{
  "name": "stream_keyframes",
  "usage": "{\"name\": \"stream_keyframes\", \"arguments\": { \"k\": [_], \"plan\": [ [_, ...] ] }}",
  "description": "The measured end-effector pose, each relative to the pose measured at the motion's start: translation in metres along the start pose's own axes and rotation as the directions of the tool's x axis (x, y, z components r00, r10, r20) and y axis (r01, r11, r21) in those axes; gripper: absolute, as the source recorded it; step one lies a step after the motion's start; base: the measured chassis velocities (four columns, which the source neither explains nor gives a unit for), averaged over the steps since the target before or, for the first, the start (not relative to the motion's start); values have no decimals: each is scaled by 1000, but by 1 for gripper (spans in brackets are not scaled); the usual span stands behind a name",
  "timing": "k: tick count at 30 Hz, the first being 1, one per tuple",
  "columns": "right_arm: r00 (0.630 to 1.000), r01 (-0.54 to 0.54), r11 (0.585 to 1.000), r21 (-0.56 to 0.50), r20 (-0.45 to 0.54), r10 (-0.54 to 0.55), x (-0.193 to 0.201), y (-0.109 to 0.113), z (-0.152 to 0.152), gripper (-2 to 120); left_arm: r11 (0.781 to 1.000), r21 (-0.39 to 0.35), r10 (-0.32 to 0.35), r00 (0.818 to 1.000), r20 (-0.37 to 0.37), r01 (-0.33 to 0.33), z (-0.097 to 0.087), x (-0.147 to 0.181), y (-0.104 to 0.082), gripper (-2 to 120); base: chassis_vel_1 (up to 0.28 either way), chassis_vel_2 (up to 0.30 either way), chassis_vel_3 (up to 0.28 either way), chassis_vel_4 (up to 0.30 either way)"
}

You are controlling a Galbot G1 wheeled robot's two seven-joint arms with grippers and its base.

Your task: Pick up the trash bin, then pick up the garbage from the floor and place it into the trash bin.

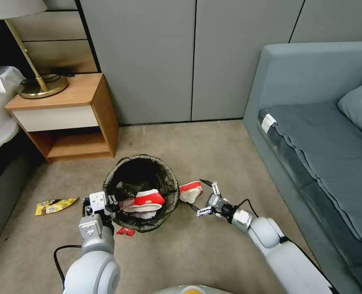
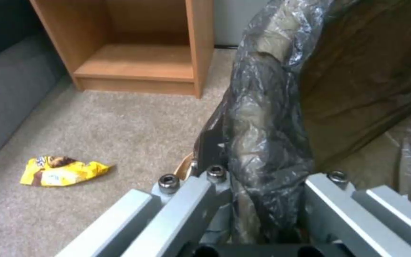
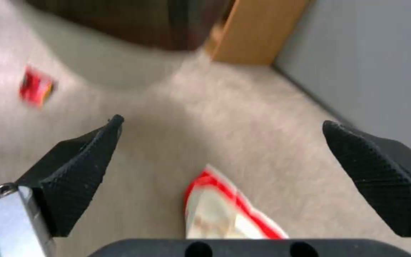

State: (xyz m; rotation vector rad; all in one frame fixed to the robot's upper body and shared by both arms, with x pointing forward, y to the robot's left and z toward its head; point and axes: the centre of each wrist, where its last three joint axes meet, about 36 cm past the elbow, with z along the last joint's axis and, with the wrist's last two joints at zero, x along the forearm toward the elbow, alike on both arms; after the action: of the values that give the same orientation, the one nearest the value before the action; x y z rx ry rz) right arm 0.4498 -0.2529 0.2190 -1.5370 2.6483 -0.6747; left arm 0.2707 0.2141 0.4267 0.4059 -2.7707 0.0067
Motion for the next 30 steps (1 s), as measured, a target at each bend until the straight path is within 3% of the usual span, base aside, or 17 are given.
{"name": "stream_keyframes", "arguments": {
  "k": [9,16,30],
  "plan": [
    [995,36,999,35,-95,-33,-24,-20,32,100,1000,-2,-2,1000,-17,2,7,-4,-4,0,0,0,0,0],
    [988,-7,997,79,-154,19,-48,-49,45,100,1000,-4,-4,1000,-23,3,10,-5,-6,0,0,0,0,0],
    [980,-78,997,0,-184,76,-69,-49,58,100,1000,-10,-11,1000,-21,11,12,3,-6,0,0,0,0,0]
  ]
}}
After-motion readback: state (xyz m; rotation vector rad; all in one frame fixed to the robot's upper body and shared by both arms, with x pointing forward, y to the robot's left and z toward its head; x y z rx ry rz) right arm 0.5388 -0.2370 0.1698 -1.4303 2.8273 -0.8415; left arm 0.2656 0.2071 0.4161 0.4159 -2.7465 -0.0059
